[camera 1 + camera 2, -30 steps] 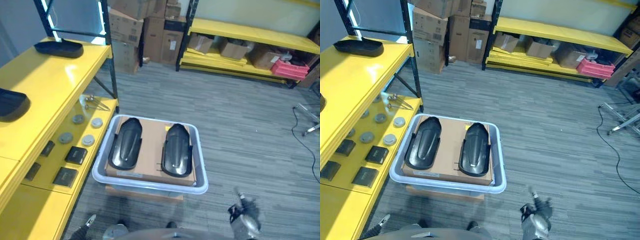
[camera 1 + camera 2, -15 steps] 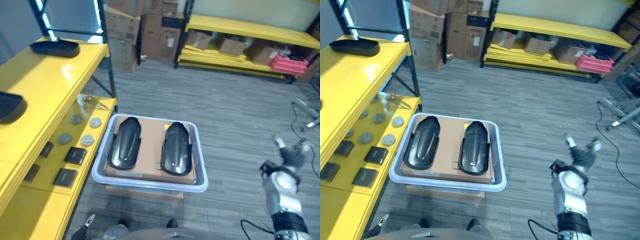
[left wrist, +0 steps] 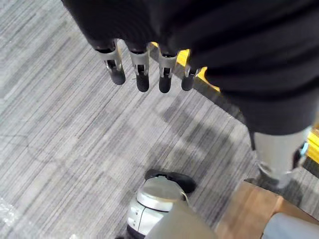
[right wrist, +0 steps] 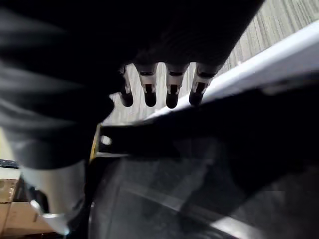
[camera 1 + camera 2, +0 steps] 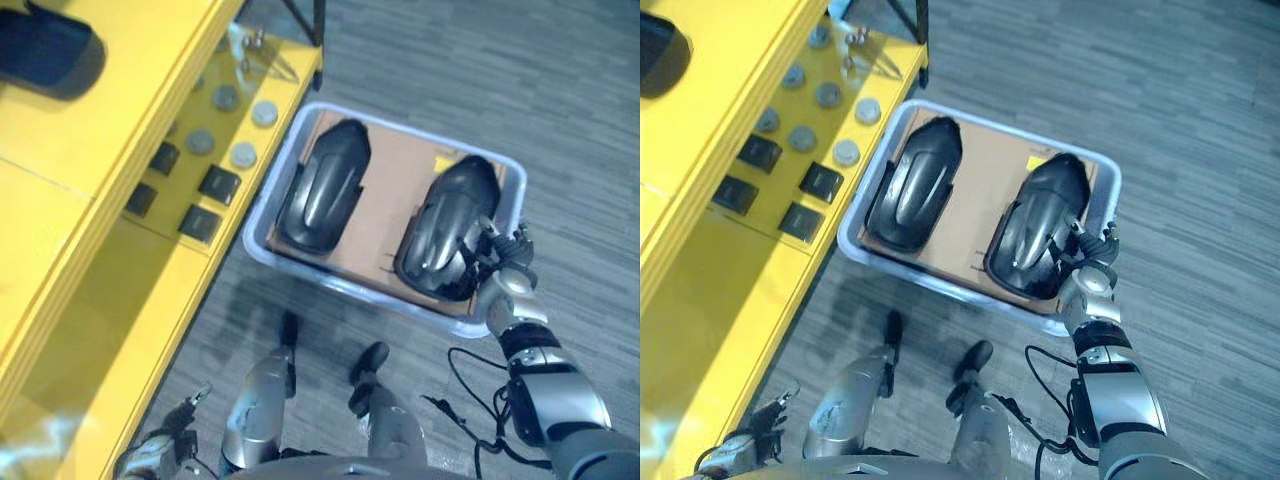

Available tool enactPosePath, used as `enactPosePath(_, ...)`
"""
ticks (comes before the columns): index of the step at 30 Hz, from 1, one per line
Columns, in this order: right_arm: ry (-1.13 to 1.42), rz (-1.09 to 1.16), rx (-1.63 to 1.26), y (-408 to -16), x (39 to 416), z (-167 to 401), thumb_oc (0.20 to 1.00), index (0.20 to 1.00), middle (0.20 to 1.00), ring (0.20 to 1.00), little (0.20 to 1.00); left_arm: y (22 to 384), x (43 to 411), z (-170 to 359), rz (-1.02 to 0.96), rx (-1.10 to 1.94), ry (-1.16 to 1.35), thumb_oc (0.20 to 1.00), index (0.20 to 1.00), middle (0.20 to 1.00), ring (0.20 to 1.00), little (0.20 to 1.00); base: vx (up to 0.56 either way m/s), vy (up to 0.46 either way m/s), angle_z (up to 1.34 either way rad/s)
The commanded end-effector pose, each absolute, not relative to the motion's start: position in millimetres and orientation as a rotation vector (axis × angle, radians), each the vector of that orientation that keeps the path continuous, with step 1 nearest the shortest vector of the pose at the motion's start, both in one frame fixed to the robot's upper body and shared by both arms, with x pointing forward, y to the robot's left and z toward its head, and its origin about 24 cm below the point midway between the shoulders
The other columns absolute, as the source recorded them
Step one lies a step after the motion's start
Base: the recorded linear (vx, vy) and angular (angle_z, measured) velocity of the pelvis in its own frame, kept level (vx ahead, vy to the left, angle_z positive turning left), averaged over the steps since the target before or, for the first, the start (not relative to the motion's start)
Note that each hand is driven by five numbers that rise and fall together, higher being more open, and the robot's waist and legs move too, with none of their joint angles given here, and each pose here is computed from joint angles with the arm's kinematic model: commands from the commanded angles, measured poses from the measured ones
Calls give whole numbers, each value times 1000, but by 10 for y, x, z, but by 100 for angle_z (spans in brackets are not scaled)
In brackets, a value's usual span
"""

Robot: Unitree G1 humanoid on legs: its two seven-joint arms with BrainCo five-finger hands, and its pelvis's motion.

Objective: Move parts from the plastic box to the shelf.

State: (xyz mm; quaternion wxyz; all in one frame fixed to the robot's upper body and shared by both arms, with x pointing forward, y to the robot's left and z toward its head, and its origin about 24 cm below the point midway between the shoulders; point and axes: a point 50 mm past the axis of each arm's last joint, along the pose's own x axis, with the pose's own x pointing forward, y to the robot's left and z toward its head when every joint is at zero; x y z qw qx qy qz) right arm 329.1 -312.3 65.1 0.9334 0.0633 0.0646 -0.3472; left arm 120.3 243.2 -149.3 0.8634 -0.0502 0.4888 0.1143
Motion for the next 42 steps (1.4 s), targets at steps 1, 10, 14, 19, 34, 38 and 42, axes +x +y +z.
enactPosePath(1, 101, -765, 68, -3368, 3131, 692, 1000, 1000, 1000, 1000, 1000, 2450, 1035, -1534, 249, -122, 1053, 1000, 1000, 1000, 1000, 1000, -51, 36, 4)
enactPosePath(10, 284, -673, -46, -3193, 3053, 372, 1000, 1000, 1000, 1000, 1000, 2404, 1085, -1521, 247, -198, 1018, 1000, 1000, 1000, 1000, 1000, -11, 34, -1)
enactPosePath(14, 392, -636, -100, -3100, 2912, 71, 1000, 1000, 1000, 1000, 1000, 2349, 1124, -1519, 238, -209, 1001, 1000, 1000, 1000, 1000, 1000, 0, 0, 0)
enactPosePath(19, 443, -590, -112, -3016, 2835, -119, 200, 200, 200, 200, 200, 2324, 1225, -1494, 227, -214, 975, 1000, 1000, 1000, 1000, 1000, -15, -2, 0)
enactPosePath(34, 241, -685, -18, -2953, 2859, 96, 200, 200, 200, 200, 200, 2209, 1635, -1275, 144, -276, 746, 1000, 1000, 1000, 1000, 1000, 9, -15, -1)
enactPosePath(38, 60, -703, -21, -2992, 2752, 405, 200, 200, 200, 200, 200, 2090, 2105, -791, -13, -334, 504, 1000, 1000, 1000, 1000, 1000, 142, -56, -2)
enactPosePath(42, -25, -628, -58, -2983, 2715, 596, 200, 200, 200, 200, 200, 1940, 2344, -421, -164, -397, 407, 1000, 1000, 1000, 1000, 1000, 123, -7, -24)
